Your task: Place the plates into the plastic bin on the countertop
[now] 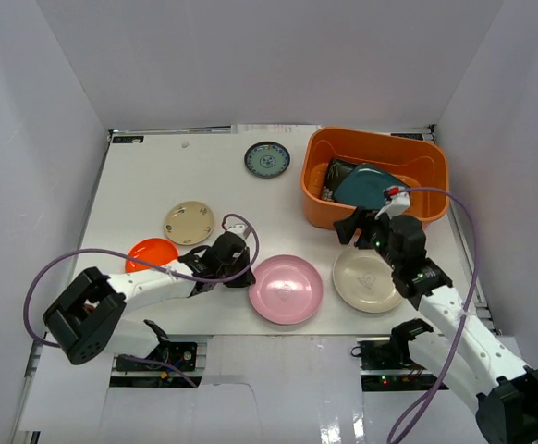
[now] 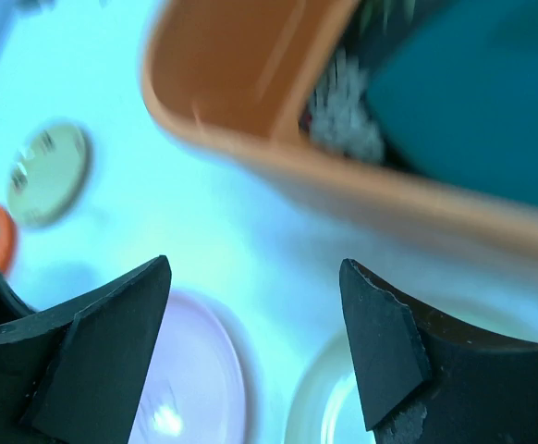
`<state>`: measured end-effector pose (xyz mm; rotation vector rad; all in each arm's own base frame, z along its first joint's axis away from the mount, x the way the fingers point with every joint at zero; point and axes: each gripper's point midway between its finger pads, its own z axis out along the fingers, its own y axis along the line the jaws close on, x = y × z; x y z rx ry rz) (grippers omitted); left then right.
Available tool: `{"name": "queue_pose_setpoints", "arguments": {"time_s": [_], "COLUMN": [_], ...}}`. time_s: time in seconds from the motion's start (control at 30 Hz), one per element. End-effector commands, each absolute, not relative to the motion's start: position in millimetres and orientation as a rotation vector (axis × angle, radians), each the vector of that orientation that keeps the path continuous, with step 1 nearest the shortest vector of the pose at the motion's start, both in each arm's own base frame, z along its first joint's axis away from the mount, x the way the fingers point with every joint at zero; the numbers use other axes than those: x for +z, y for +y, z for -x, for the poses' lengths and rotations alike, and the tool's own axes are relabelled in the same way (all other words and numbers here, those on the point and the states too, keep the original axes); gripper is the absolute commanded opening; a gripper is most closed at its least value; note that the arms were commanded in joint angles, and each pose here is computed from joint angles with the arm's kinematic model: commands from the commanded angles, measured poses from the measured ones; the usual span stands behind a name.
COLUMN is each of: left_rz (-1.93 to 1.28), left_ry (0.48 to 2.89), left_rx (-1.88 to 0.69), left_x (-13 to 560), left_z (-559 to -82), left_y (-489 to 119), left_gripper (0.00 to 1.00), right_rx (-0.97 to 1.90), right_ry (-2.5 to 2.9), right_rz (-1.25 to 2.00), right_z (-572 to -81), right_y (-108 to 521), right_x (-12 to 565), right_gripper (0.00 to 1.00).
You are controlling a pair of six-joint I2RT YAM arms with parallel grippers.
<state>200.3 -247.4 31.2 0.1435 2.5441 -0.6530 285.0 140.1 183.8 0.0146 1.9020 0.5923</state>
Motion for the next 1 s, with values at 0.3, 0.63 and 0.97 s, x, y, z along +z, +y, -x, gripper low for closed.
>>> {"name": "queue_pose_setpoints", "arguments": {"time_s": [0.3, 0.63, 0.97], "left_rz": [0.121, 0.245, 0.302], "left_ry": [2.277, 2.049, 1.907], "left_rx": [-0.527, -0.469, -0.493], "left_x": [119.5, 200.2, 253.1], "left_z": [-212.0, -220.7, -219.8], "left_y": [-184.4, -144.3, -125.2], "left_gripper": [0.00, 0.00, 0.00], "right_rx": [0.330, 0.240, 0.686], "right_ry": [2.413, 2.354, 1.947], "right_rz": [0.177, 0.318, 0.404], "right_z": [-194.4, -190.0, -184.7], "right_y": [162.4, 203.0, 264.6], "right_x": [31.8, 61.1, 270.2], "right_gripper": [0.75, 0.08, 0.08]}}
